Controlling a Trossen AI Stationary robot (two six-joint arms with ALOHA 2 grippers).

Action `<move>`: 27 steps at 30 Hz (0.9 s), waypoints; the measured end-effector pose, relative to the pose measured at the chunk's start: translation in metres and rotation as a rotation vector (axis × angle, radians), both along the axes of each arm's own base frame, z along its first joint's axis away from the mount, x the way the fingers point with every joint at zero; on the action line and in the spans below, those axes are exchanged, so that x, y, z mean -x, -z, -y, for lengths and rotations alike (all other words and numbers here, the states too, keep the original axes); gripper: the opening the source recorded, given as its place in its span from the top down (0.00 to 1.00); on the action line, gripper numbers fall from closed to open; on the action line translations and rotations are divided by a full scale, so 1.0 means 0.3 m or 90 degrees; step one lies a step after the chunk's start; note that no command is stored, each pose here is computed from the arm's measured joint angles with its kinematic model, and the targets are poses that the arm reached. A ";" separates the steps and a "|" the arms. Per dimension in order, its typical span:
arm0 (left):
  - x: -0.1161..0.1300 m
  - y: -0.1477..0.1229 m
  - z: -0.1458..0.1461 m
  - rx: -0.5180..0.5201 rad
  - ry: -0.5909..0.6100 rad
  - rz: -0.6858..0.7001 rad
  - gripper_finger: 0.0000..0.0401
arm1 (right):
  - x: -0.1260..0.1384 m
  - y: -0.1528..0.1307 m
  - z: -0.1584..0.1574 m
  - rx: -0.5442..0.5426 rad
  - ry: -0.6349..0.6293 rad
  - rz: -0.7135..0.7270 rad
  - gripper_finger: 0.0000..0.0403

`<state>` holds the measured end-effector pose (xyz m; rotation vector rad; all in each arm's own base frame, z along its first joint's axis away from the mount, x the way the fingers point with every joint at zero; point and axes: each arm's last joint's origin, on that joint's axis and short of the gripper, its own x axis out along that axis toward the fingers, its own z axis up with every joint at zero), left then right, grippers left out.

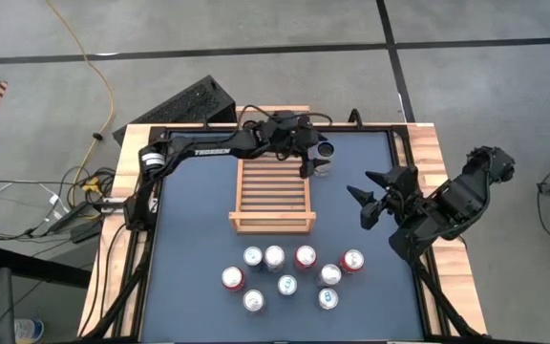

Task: Place canned beverage on shelf
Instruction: Put the white soda can on the shelf aligned with the other white soda cans

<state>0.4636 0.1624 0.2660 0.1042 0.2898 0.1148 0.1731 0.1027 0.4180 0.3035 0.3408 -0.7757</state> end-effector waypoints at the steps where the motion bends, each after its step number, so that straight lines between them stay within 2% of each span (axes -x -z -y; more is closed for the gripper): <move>1: -0.015 0.013 -0.003 -0.003 -0.002 -0.004 0.15 | -0.002 0.001 -0.001 0.000 0.000 -0.001 0.31; 6: -0.066 0.041 -0.028 -0.010 -0.042 -0.007 0.15 | -0.005 0.004 -0.007 0.001 -0.003 -0.004 0.31; 11: -0.074 0.031 -0.041 -0.040 -0.077 -0.036 0.15 | -0.002 0.005 -0.012 0.000 -0.009 -0.005 0.31; 13: -0.073 0.039 -0.038 -0.053 -0.079 -0.051 0.15 | -0.001 0.005 -0.015 0.001 -0.012 -0.006 0.31; 20: -0.068 0.068 -0.019 -0.038 -0.067 -0.108 0.15 | -0.001 0.005 -0.015 0.006 -0.014 -0.011 0.31; 24: -0.078 0.061 -0.002 -0.074 -0.075 -0.101 0.15 | -0.010 0.012 -0.021 0.014 -0.015 -0.019 0.31; 27: -0.080 0.060 0.001 -0.079 -0.076 -0.100 0.15 | -0.013 0.015 -0.024 0.015 -0.016 -0.023 0.31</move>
